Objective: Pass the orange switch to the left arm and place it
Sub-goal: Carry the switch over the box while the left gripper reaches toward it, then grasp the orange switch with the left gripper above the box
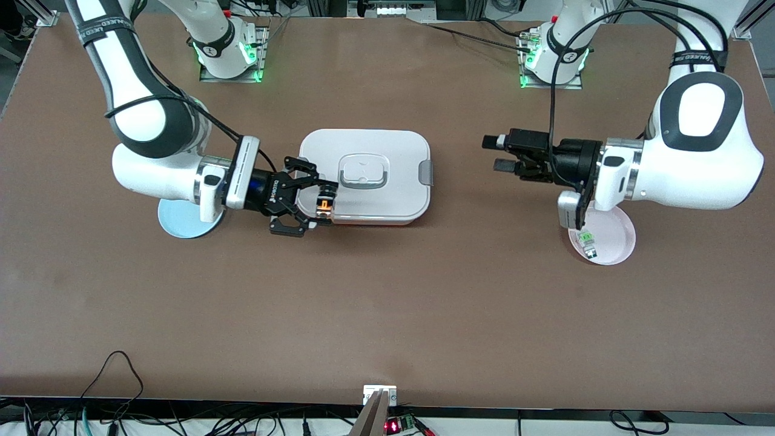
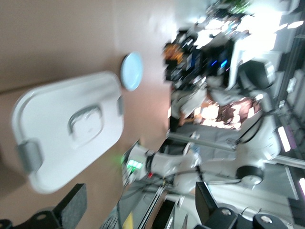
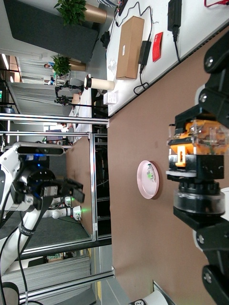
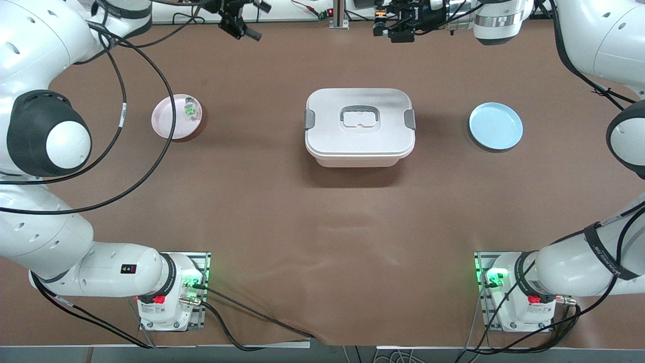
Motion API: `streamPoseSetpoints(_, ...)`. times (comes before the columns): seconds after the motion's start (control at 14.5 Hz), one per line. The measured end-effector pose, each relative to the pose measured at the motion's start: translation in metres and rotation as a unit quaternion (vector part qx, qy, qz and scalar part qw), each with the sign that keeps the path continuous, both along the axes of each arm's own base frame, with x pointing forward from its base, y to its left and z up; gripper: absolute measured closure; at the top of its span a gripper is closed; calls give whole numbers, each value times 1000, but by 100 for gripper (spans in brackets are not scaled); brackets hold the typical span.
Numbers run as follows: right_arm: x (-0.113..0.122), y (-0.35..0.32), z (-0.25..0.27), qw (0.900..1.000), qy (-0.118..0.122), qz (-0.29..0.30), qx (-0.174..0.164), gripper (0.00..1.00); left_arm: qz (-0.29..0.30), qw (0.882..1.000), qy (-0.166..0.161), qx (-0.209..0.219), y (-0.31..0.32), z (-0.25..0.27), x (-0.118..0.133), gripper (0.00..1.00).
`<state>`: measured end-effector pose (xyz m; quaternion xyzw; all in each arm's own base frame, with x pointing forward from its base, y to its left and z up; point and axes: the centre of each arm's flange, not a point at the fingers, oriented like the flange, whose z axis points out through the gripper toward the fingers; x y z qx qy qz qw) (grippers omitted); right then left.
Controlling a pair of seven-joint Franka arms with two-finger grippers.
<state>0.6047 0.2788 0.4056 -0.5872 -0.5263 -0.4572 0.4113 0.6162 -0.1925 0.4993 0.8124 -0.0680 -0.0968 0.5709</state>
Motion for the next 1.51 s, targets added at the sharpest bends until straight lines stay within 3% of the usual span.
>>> streamPoseSetpoints(0.28,-7,19,3,1000,-4,-6,-6,26,87,993,-46,-66,-46,-20,20,0)
streamPoseSetpoints(0.48,-14,35,10,1000,-5,-20,0,26,101,988,-81,-80,-78,-48,22,0)
streamPoseSetpoints(0.69,-16,40,14,1000,-2,-25,8,26,135,979,-85,-128,-86,-73,29,0)
streamPoseSetpoints(0.96,-17,42,14,1000,-2,-23,10,26,191,971,-82,-119,-143,-86,12,0)
streamPoseSetpoints(1.17,-20,47,15,1000,-2,-19,11,26,192,972,-86,-108,-177,-89,-6,0)
streamPoseSetpoints(1.45,-22,50,15,1000,-3,-25,8,26,191,972,-84,-106,-179,-96,-6,9)
streamPoseSetpoints(1.51,-23,53,14,1000,-3,-26,6,26,189,973,-82,-107,-182,-97,-8,15)
